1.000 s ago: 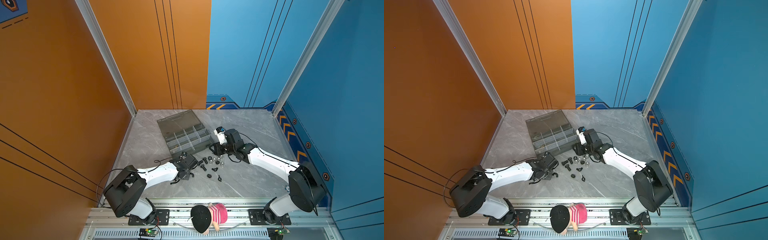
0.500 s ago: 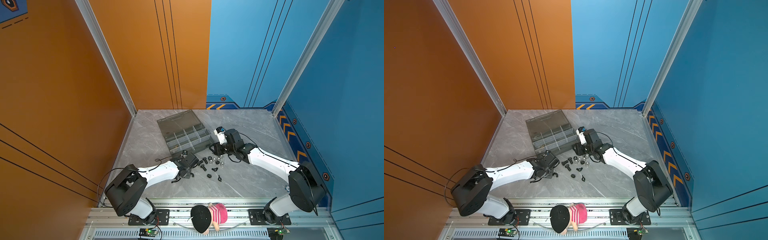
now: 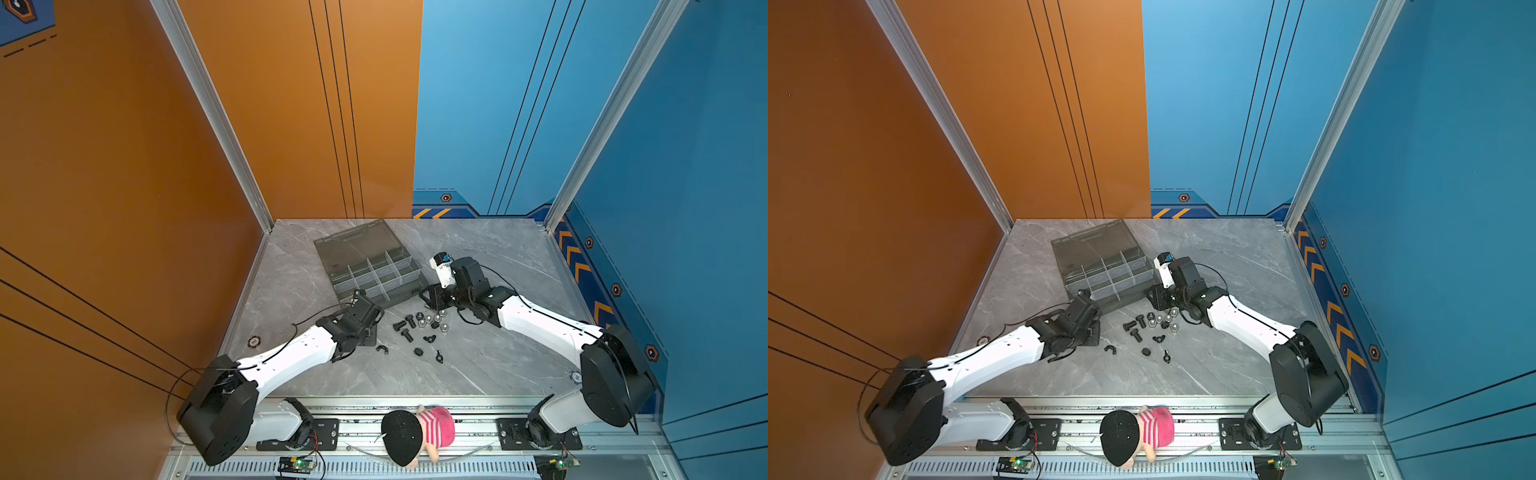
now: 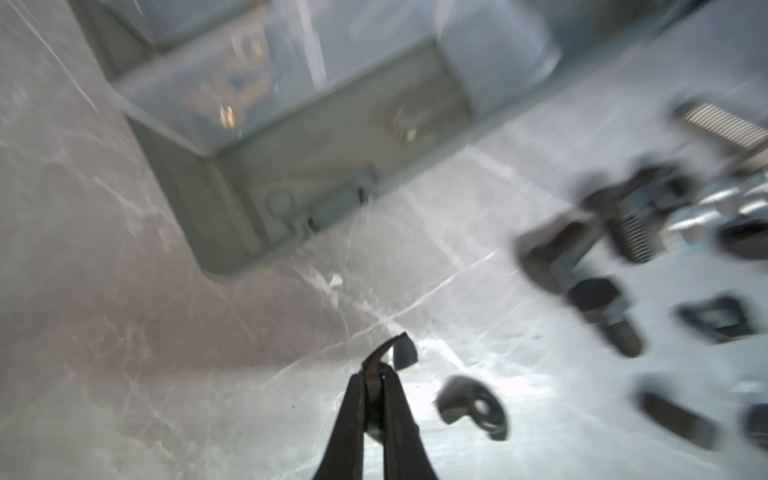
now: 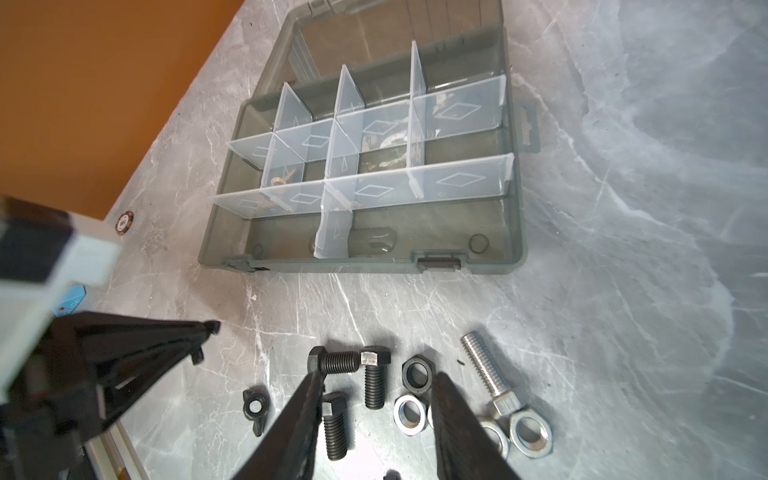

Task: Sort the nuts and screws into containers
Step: 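Carry the black wing nut into a box compartment with the left gripper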

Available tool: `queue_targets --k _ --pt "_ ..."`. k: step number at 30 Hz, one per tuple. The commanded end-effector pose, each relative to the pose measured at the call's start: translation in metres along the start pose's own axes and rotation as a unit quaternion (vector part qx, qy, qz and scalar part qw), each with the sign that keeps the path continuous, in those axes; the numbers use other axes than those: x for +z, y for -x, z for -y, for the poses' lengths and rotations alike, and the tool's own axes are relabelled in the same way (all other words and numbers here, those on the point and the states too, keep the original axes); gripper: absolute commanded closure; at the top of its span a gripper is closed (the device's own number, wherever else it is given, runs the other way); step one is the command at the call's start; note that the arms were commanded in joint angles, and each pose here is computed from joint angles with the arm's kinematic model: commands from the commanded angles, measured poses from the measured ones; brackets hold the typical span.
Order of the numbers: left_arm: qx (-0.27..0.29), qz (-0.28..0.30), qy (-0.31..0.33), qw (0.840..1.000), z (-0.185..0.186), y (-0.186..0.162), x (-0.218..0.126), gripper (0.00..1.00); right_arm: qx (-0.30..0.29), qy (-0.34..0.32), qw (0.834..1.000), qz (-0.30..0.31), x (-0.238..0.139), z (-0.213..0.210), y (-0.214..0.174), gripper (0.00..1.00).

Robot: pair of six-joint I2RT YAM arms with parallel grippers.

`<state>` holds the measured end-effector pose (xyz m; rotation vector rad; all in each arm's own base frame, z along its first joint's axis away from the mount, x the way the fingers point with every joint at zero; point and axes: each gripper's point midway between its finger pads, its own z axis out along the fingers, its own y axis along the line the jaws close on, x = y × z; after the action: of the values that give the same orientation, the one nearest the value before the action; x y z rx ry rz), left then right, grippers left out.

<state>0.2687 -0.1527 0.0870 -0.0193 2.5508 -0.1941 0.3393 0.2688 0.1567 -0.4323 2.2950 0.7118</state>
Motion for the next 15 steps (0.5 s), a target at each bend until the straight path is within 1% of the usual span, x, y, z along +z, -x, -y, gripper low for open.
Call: queue_targets --k 1,4,7,13,14,15 --pt "-0.025 0.038 -0.064 0.997 0.011 0.028 -0.012 0.98 0.003 -0.007 1.000 0.016 -0.014 0.001 0.007 0.54" --pt "-0.048 0.063 -0.077 0.994 0.005 0.056 -0.018 0.99 0.004 -0.010 1.000 0.018 -0.016 0.003 0.006 0.54" --pt "-0.041 0.077 -0.069 0.994 0.002 0.081 -0.017 0.99 0.005 -0.012 1.000 0.017 -0.016 0.004 0.006 0.54" --pt "-0.055 0.082 -0.074 0.992 0.002 0.119 0.009 0.99 0.005 -0.015 1.000 0.014 -0.016 0.006 0.005 0.54" --pt "-0.059 0.098 -0.080 0.990 0.004 0.132 0.013 0.99 0.006 -0.016 1.000 0.012 -0.016 0.007 0.003 0.54" --pt "-0.060 0.099 -0.080 0.990 0.004 0.137 0.019 0.99 0.006 -0.017 1.000 0.013 -0.016 0.008 0.004 0.54"
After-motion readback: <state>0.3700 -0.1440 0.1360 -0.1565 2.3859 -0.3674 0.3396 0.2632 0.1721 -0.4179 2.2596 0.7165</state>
